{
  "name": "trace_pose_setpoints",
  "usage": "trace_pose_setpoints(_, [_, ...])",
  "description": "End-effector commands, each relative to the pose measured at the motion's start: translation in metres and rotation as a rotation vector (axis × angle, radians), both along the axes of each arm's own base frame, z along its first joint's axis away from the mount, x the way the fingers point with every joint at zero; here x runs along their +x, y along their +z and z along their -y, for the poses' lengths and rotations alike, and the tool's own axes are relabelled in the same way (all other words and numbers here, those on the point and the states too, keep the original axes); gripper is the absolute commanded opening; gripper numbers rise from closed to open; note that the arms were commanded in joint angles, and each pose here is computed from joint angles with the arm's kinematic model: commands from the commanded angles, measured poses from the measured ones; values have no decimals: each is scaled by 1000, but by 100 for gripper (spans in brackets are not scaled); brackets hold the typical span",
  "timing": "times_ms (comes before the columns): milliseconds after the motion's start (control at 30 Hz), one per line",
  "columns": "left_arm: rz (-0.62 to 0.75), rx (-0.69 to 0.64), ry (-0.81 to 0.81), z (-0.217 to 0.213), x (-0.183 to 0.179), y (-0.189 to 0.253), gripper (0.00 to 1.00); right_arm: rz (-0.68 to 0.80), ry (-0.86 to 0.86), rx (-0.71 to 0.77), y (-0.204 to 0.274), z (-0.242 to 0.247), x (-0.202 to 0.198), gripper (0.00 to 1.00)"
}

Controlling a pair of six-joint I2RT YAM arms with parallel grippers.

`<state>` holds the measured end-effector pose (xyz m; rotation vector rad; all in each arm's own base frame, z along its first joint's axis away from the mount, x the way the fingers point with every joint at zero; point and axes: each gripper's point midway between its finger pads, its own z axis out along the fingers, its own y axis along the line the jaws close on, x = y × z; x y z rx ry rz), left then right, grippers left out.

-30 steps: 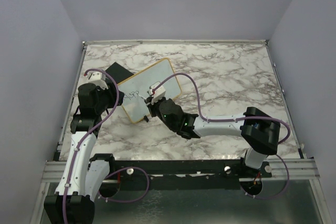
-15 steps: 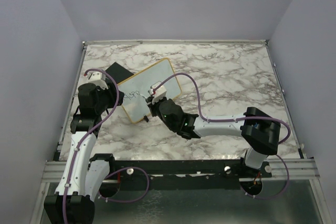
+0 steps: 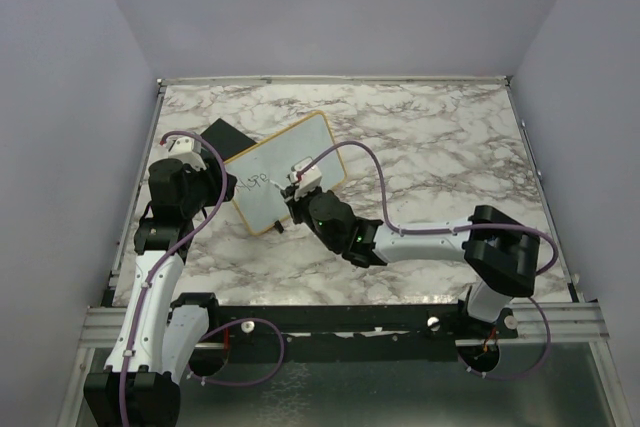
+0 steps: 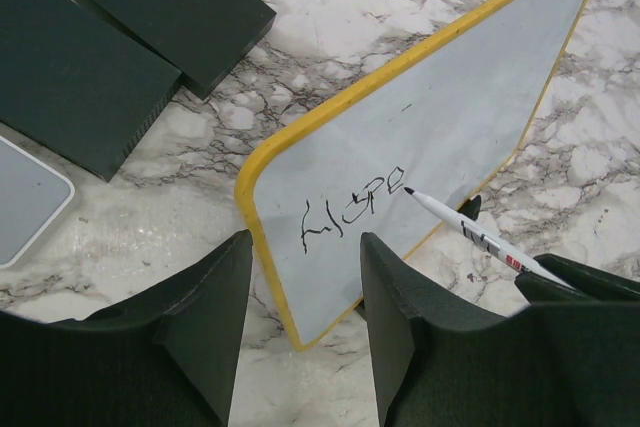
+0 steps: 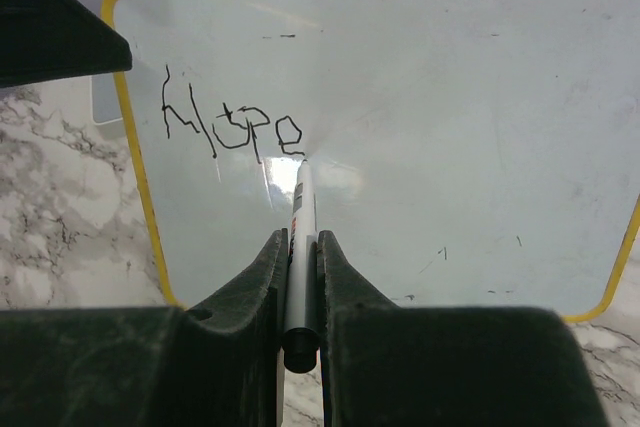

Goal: Write a sentence on the whiteboard

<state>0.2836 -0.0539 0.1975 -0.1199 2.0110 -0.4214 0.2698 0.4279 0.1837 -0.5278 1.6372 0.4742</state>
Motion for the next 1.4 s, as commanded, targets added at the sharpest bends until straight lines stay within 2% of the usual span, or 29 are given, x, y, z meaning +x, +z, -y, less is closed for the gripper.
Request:
trace_pose_setpoints(0, [14, -3, -1, 1, -1, 2, 49, 37, 53, 74, 24, 4, -10, 0])
trace_pose_setpoints(100, [13, -4, -2, 2, -1, 2, 49, 50, 84, 122, 36, 9, -18, 0])
trace_pose_setpoints(800, [9, -1, 11, 0, 0, 0, 50, 85, 58, 139, 63, 41, -24, 0])
trace_pose_setpoints(1367, [18, -8, 3, 1, 1, 2, 50, 113, 89, 144, 66, 32, 6, 0])
